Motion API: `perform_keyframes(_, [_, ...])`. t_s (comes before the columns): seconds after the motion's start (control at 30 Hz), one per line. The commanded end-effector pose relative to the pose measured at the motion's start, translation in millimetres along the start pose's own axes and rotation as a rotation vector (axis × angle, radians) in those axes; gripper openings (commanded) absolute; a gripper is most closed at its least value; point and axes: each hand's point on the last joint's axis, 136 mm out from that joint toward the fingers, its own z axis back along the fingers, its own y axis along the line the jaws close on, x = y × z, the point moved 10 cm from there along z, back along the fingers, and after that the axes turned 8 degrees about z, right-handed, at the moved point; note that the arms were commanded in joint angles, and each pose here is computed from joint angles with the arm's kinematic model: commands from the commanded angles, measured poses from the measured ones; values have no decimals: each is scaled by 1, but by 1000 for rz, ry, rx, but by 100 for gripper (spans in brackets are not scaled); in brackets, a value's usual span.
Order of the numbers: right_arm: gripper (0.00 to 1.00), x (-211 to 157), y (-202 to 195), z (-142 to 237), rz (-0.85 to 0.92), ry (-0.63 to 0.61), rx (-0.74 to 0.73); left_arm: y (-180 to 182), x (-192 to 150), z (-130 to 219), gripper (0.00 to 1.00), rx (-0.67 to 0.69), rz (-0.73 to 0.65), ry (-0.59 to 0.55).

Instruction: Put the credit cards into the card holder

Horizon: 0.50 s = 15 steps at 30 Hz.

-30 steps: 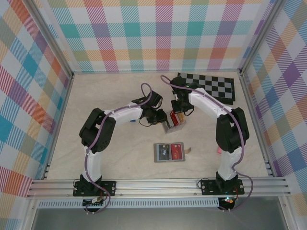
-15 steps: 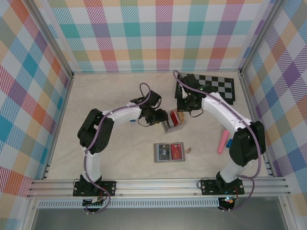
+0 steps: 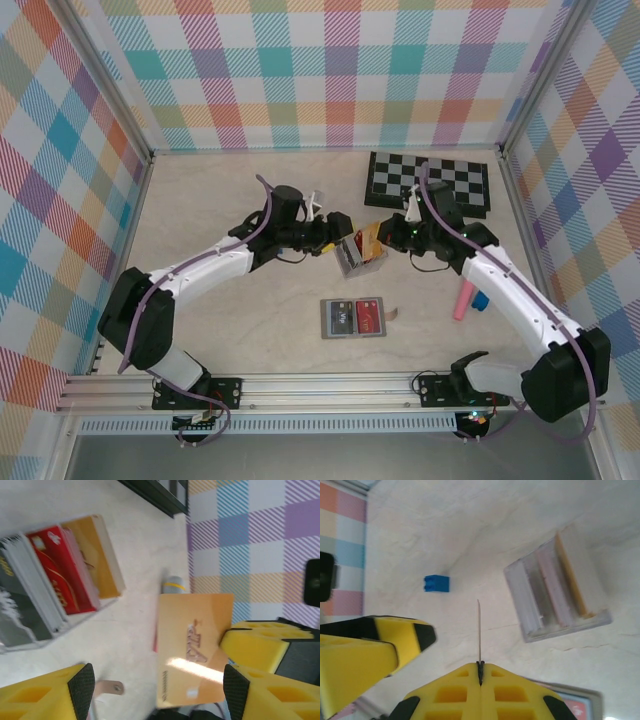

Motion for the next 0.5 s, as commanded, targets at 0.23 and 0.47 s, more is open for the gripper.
perform_keyframes(0.23, [2,0,13,9,-101,-31,264,-19,-1,-2,56,-254,13,123])
perform_keyframes(0.47, [2,3,4,5,-161,-26,311,-21,-3,1,37,-276,11,127])
